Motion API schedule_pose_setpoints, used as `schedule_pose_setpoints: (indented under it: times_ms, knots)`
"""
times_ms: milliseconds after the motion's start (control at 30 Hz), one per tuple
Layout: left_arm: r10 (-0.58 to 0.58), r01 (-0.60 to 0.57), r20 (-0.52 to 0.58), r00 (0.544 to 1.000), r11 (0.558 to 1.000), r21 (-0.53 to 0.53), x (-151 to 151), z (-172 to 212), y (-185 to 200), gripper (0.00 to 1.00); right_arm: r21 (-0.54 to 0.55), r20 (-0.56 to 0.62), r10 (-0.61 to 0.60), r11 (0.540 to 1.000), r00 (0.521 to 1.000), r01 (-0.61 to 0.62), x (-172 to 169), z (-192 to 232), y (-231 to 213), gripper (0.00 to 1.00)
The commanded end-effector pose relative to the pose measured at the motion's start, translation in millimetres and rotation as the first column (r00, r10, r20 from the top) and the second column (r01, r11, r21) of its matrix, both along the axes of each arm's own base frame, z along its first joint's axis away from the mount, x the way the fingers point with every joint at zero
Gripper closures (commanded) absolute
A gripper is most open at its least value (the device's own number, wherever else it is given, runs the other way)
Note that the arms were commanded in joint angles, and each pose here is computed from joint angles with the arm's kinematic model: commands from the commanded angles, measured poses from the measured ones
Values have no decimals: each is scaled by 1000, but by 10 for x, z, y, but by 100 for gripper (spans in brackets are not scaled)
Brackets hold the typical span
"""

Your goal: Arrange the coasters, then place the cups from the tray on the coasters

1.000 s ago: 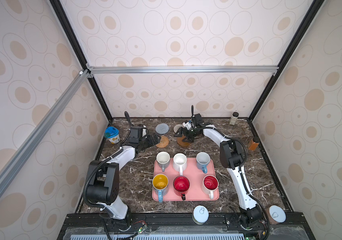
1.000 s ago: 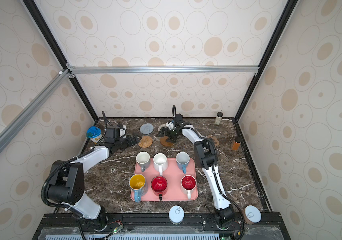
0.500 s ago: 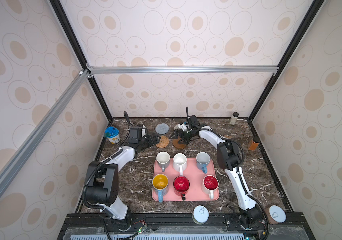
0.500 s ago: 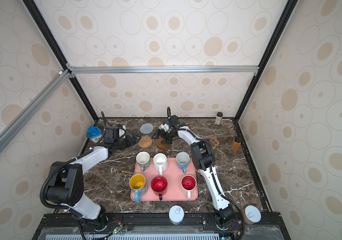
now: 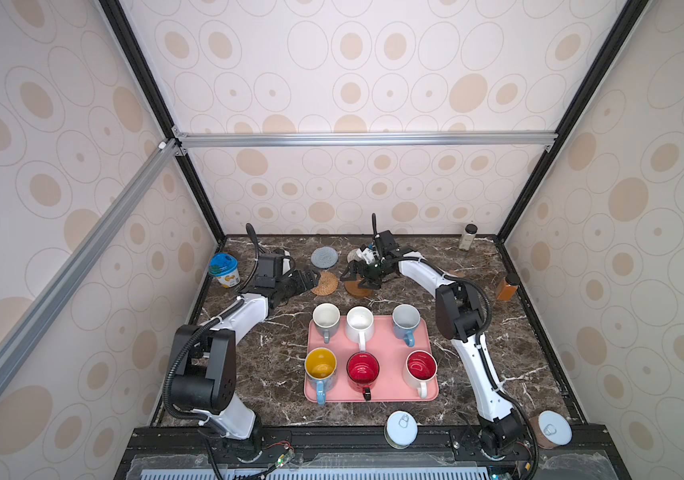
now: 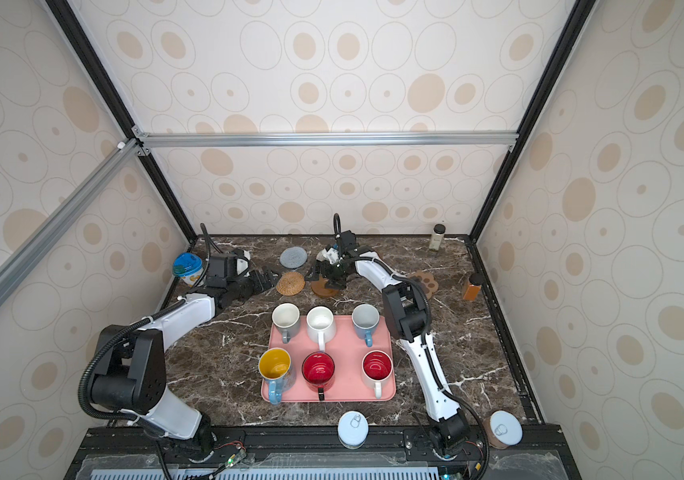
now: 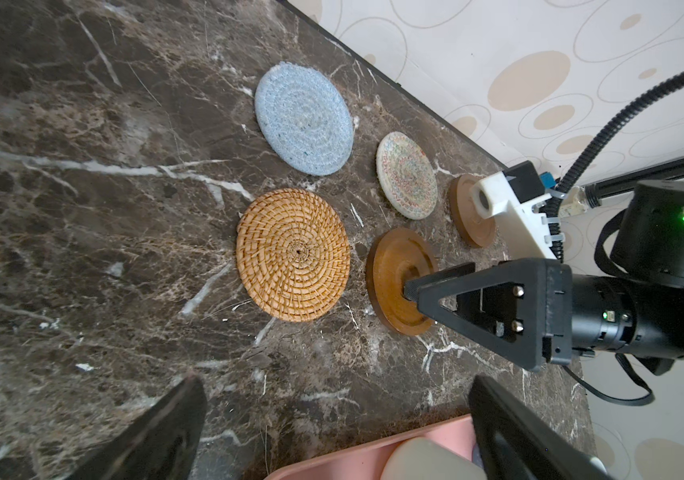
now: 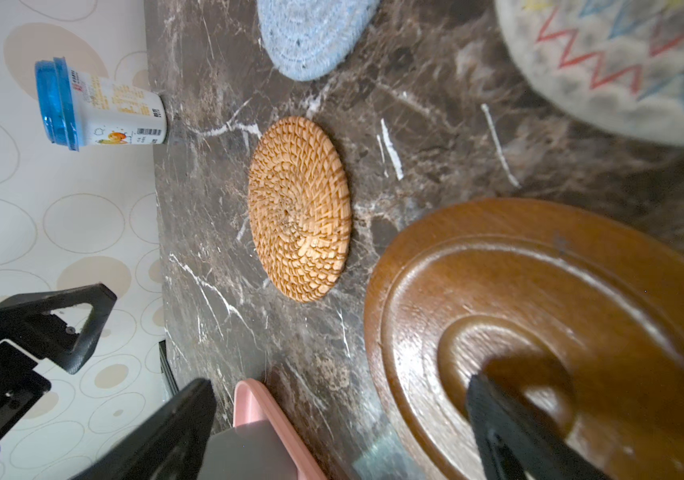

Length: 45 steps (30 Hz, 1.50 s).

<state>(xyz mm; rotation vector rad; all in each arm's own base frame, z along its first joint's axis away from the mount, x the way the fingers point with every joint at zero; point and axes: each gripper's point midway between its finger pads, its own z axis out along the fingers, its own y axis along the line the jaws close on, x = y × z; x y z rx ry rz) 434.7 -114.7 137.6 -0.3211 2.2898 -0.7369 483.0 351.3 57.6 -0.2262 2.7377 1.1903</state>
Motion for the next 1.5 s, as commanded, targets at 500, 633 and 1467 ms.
schedule_pose_setpoints:
  times_ms: [500,633,1467]
  knots:
    - [15,-15,27,1000,1000,-9,-6,117,37,0,-274,-168,-91,961,982,42,-297,-609,-577,1]
    - [16,-16,27,1000,1000,-8,-3,115,39,0,-286,-166,-103,957,981,52,-279,-603,-650,1]
    - [9,-9,30,1000,1000,-1,32,162,32,0,-261,-107,-211,949,972,177,108,-649,-605,1]
